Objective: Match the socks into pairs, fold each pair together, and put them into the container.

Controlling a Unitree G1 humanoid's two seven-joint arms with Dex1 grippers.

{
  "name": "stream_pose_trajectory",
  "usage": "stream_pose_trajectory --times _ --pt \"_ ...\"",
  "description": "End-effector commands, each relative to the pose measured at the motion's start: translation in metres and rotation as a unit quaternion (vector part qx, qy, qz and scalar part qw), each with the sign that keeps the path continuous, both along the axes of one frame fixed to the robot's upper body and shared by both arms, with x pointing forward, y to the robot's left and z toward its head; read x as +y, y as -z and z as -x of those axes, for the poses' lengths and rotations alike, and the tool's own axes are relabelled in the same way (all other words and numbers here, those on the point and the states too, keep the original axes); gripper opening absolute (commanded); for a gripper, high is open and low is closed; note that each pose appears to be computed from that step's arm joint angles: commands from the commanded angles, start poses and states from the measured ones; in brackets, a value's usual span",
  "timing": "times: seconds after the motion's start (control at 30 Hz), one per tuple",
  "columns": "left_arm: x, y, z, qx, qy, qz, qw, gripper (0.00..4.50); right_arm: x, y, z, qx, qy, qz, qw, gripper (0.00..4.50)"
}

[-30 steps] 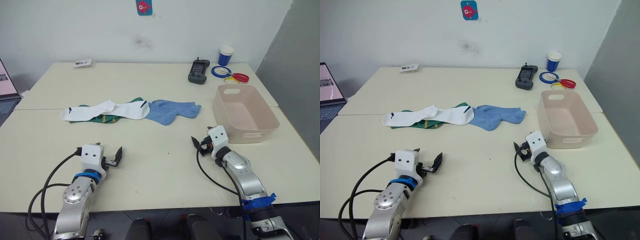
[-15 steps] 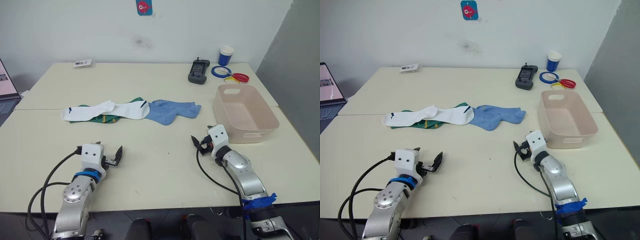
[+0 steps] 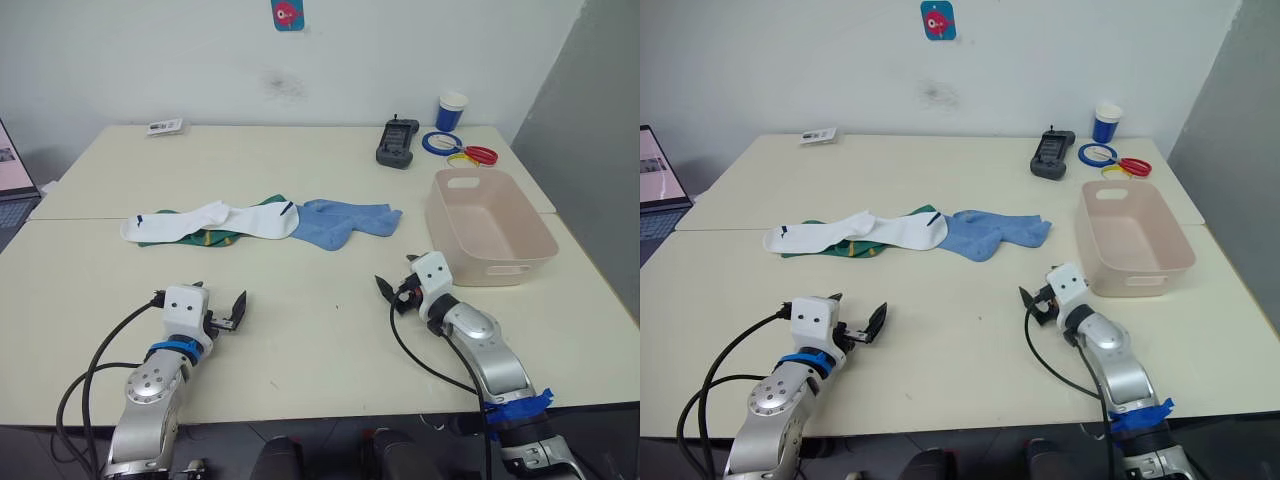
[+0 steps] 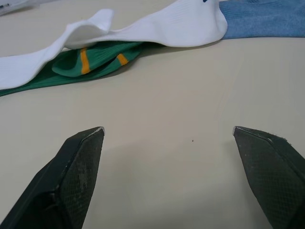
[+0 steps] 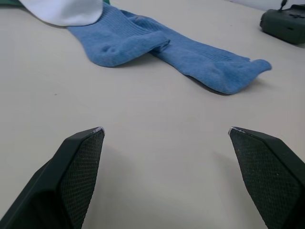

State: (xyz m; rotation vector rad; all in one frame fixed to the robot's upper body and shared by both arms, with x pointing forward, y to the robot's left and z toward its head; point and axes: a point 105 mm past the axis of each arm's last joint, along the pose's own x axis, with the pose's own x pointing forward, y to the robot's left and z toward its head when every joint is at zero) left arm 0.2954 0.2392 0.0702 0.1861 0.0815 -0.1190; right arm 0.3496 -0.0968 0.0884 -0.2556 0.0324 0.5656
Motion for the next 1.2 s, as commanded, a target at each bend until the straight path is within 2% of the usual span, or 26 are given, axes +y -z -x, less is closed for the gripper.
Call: stream_pose_trajectory --times 0.03,0.23,0.33,0.63,0.83,0.93,1.03,1.2 --pt "0.0 -0.014 0.003 -0.026 0.0 -0.003 1.0 4.5 0.029 -0.033 0.001 -0.044 -0.068 -0.015 0.997 4.49" --pt "0.006 -0.016 0.018 -0.041 -0.021 0.027 0.999 4.5 0.091 -0.088 0.008 -0.088 -0.222 -0.051 0.97 4.49" --pt "0.008 -0.018 0.026 -0.049 -0.035 0.045 0.997 4.5 0.101 -0.098 0.008 -0.096 -0.247 -0.052 0.963 4.49" --pt "0.007 -0.015 0.039 -0.048 -0.054 0.053 0.996 4.5 0.103 -0.093 0.01 -0.09 -0.254 -0.052 0.962 4.49" --pt "0.008 -0.02 0.031 -0.052 -0.049 0.041 0.997 4.5 0.097 -0.085 0.012 -0.083 -0.241 -0.047 0.966 4.49" --pt "0.016 -0.04 -0.004 -0.059 -0.03 -0.012 0.998 4.5 0.086 -0.078 0.009 -0.079 -0.212 -0.034 0.974 4.49" --pt "0.023 -0.057 -0.035 -0.06 -0.013 -0.037 0.997 4.5 0.08 -0.076 0.008 -0.079 -0.193 -0.032 0.978 4.49" --pt "0.031 -0.066 -0.079 -0.036 -0.006 -0.069 0.997 4.5 0.071 -0.075 0.007 -0.079 -0.168 -0.031 0.982 4.49"
